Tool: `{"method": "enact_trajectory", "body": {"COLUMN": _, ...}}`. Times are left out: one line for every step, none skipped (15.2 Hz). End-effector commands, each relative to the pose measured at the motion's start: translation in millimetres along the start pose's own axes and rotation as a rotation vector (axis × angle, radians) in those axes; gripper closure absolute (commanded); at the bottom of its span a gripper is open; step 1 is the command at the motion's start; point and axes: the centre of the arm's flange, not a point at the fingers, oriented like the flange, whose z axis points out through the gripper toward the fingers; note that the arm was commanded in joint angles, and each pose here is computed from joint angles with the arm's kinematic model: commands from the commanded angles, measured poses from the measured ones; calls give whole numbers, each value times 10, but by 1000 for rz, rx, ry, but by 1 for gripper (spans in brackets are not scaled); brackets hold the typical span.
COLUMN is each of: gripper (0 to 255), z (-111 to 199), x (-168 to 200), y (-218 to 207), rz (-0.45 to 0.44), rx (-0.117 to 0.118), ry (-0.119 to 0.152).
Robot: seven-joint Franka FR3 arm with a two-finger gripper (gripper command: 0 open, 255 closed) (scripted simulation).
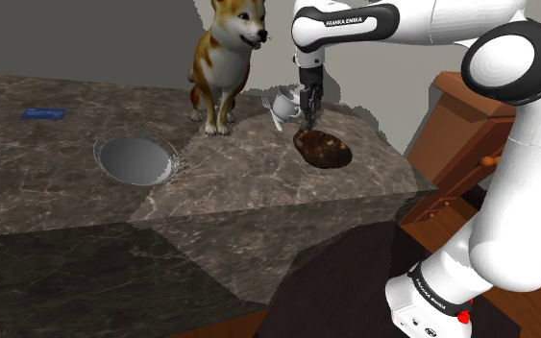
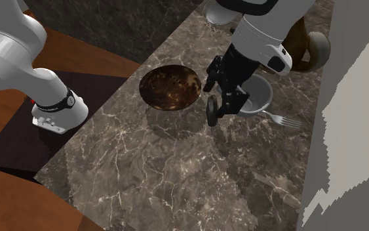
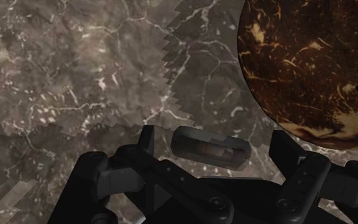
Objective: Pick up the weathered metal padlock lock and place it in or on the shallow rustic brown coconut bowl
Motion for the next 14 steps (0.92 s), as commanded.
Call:
{"method": "enact_trajectory", "body": {"gripper": 0, "z": 0, "x": 0, "y": 0, "rz": 0, "rx": 0, "ry": 0}}
{"method": "enact_trajectory", "body": {"gripper": 255, "z": 0, "x": 0, "y": 0, "rz": 0, "rx": 0, "ry": 0}}
{"method": "enact_trajectory", "body": {"gripper": 255, "z": 0, "x": 0, "y": 0, "rz": 0, "rx": 0, "ry": 0}}
{"method": "enact_trajectory", "body": {"gripper": 255, "z": 0, "x": 0, "y": 0, "rz": 0, "rx": 0, "ry": 0}}
{"method": "enact_trajectory", "body": {"gripper": 255, "z": 0, "x": 0, "y": 0, "rz": 0, "rx": 0, "ry": 0}}
{"method": "enact_trajectory", "body": {"gripper": 255, "z": 0, "x": 0, "y": 0, "rz": 0, "rx": 0, "ry": 0}}
{"method": "enact_trajectory", "body": {"gripper": 255, "z": 0, "x": 0, "y": 0, "rz": 0, "rx": 0, "ry": 0}}
{"method": "enact_trajectory", "body": {"gripper": 255, "z": 0, "x": 0, "y": 0, "rz": 0, "rx": 0, "ry": 0}}
{"method": "enact_trajectory", "body": {"gripper": 255, "z": 0, "x": 0, "y": 0, "rz": 0, "rx": 0, "ry": 0}}
{"method": "enact_trajectory", "body": {"gripper": 255, "z": 1, "x": 0, "y": 0, "rz": 0, "rx": 0, "ry": 0}}
{"method": "enact_trajectory", "body": {"gripper": 255, "z": 0, "x": 0, "y": 0, "rz": 0, "rx": 0, "ry": 0}}
{"method": "enact_trajectory", "body": {"gripper": 255, "z": -48, "x": -20, "y": 3, "rz": 0, "rx": 0, "ry": 0}}
{"method": "enact_trajectory", "body": {"gripper": 255, "z": -97, "x": -41, "y": 6, "rz": 0, "rx": 0, "ry": 0}}
{"method": "enact_trajectory", "body": {"gripper": 255, "z": -145, "x": -61, "y": 8, "rz": 0, "rx": 0, "ry": 0}}
